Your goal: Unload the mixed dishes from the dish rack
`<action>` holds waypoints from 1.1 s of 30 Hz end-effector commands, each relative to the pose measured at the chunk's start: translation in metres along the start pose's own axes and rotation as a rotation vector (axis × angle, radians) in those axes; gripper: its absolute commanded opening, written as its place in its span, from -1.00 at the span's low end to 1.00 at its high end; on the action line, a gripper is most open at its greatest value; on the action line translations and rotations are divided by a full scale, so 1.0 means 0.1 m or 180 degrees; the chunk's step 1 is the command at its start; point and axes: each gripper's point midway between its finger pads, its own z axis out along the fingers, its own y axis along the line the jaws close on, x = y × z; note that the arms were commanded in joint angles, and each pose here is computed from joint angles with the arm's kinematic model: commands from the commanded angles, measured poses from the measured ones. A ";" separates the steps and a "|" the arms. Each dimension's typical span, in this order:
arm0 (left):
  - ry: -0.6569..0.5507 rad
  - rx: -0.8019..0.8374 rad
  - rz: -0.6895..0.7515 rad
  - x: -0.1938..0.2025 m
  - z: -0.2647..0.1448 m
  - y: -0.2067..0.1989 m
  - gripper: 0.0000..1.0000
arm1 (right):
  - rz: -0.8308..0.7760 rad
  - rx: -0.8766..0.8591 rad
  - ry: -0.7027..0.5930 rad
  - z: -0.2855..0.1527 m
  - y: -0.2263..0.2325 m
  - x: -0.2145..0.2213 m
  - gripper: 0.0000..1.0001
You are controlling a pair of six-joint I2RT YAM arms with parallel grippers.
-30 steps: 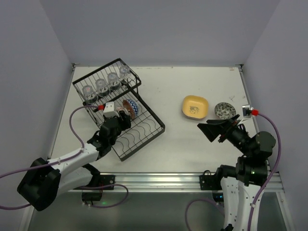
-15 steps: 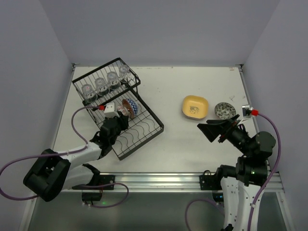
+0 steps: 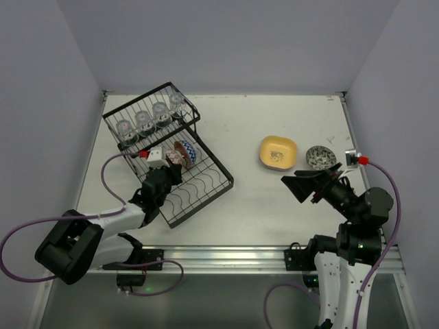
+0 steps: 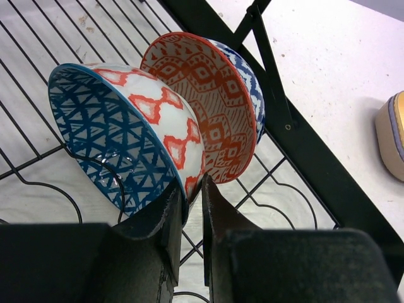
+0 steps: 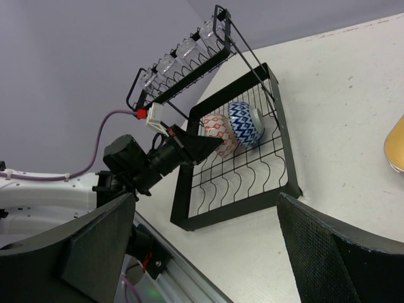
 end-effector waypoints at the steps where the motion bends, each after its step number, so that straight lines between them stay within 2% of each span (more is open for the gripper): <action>1: -0.0214 0.0107 -0.0155 -0.15 0.01 -0.07 -1.00 | -0.0144 -0.0107 -0.0033 -0.04 0.17 -0.08 0.89; 16: -0.0751 0.0733 -0.0221 -0.51 -0.21 -0.37 -1.00 | -0.0159 -0.0125 -0.0017 -0.05 0.20 -0.08 0.89; 33: -0.1011 0.0927 -0.0202 -0.78 -0.36 -0.49 -1.00 | -0.0168 -0.0121 -0.0005 -0.04 0.20 -0.09 0.89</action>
